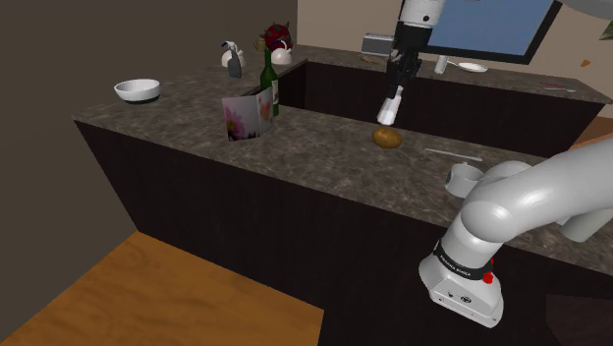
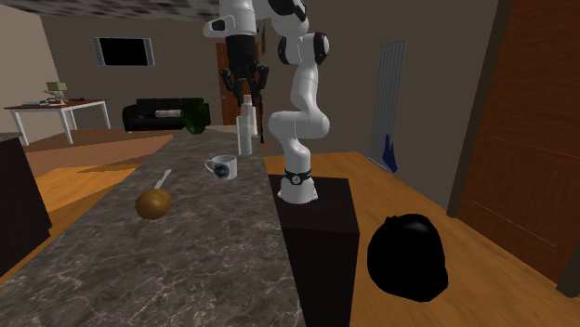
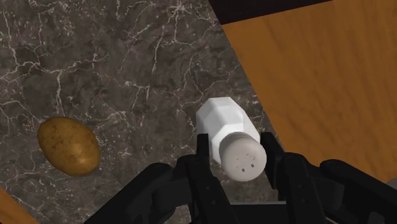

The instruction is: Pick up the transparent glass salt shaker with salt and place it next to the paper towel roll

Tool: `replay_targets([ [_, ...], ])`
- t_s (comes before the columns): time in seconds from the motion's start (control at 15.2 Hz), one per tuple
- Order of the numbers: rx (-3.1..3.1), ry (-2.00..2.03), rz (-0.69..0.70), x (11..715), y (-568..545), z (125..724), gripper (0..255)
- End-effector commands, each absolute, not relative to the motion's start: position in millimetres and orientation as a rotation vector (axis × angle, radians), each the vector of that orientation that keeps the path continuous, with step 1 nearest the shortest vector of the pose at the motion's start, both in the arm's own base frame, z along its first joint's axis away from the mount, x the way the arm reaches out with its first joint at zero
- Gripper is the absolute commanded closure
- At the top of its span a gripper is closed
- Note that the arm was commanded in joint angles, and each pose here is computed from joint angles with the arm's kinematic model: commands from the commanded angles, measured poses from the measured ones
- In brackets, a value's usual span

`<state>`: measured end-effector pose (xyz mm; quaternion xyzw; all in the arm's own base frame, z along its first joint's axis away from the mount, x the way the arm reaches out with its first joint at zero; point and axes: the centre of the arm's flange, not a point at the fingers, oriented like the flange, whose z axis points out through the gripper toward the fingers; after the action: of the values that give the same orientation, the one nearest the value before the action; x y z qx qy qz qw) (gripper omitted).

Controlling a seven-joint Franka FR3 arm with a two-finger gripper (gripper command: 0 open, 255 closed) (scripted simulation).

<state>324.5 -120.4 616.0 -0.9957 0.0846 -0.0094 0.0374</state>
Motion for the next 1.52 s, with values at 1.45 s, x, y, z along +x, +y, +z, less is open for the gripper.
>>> replay_targets([
  [1.45, -3.056, 0.26, -0.028, 105.5, -211.4, 647.0, 255],
])
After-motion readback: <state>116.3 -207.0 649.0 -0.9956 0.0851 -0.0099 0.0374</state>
